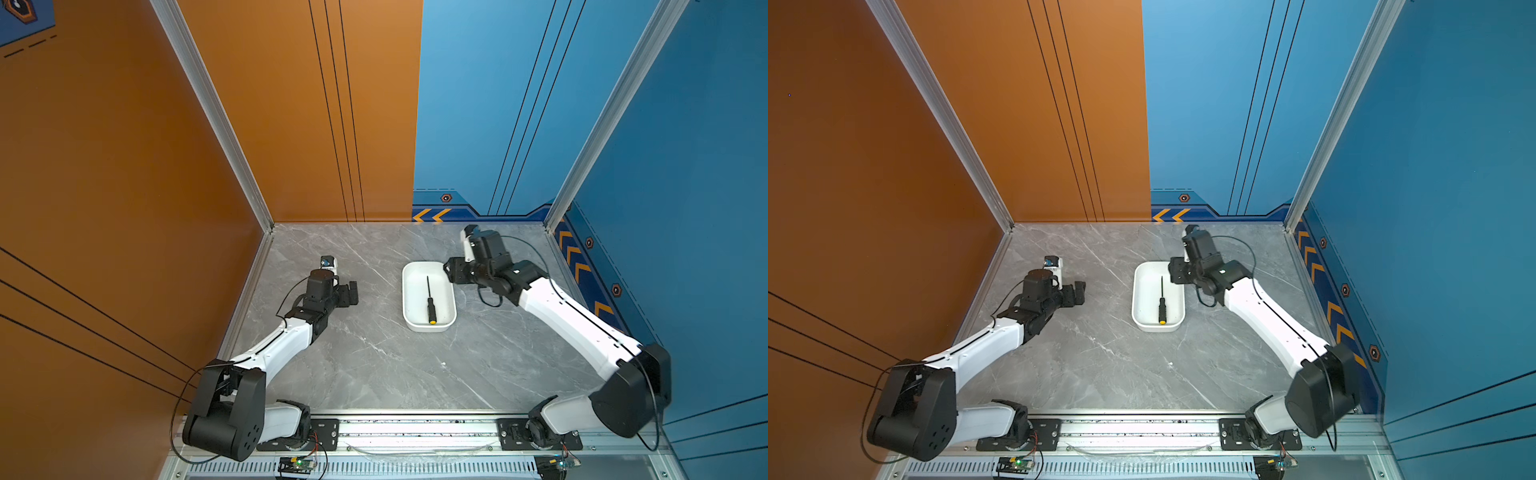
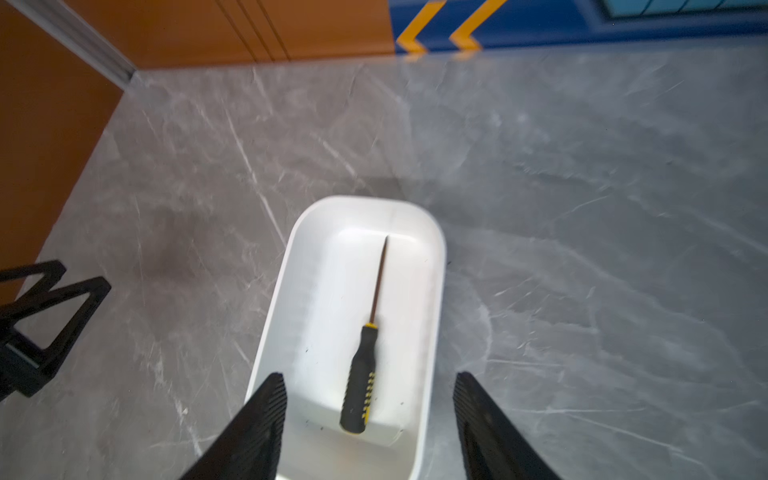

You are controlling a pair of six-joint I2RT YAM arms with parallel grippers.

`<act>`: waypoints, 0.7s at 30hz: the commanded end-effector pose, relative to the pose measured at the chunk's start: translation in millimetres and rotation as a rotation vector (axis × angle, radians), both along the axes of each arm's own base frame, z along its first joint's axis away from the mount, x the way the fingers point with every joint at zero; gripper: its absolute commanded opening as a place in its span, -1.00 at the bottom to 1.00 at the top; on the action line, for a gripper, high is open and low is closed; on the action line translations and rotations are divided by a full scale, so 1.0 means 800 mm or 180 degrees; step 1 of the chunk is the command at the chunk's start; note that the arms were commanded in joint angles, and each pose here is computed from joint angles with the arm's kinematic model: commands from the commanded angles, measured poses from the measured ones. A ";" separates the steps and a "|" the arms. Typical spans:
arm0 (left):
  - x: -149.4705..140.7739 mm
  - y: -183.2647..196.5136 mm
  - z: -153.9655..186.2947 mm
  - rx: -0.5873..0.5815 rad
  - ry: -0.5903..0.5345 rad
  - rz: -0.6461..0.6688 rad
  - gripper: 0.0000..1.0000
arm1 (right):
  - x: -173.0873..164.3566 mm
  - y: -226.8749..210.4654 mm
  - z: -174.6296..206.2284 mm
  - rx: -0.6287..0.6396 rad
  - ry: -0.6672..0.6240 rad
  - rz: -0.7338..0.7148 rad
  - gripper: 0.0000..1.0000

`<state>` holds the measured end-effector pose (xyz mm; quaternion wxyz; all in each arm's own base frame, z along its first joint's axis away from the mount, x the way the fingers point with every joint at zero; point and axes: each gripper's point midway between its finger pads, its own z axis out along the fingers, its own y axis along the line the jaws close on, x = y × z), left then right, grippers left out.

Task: Put the screwdriver in the bin
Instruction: Place the screwdriver into the bin, then reset both arms

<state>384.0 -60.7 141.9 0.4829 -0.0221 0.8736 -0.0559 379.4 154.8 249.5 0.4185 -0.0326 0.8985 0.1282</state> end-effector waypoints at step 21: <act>-0.005 0.129 -0.040 0.0014 -0.0833 0.0577 0.96 | 0.003 -0.242 -0.117 -0.0411 -0.1272 -0.1174 0.38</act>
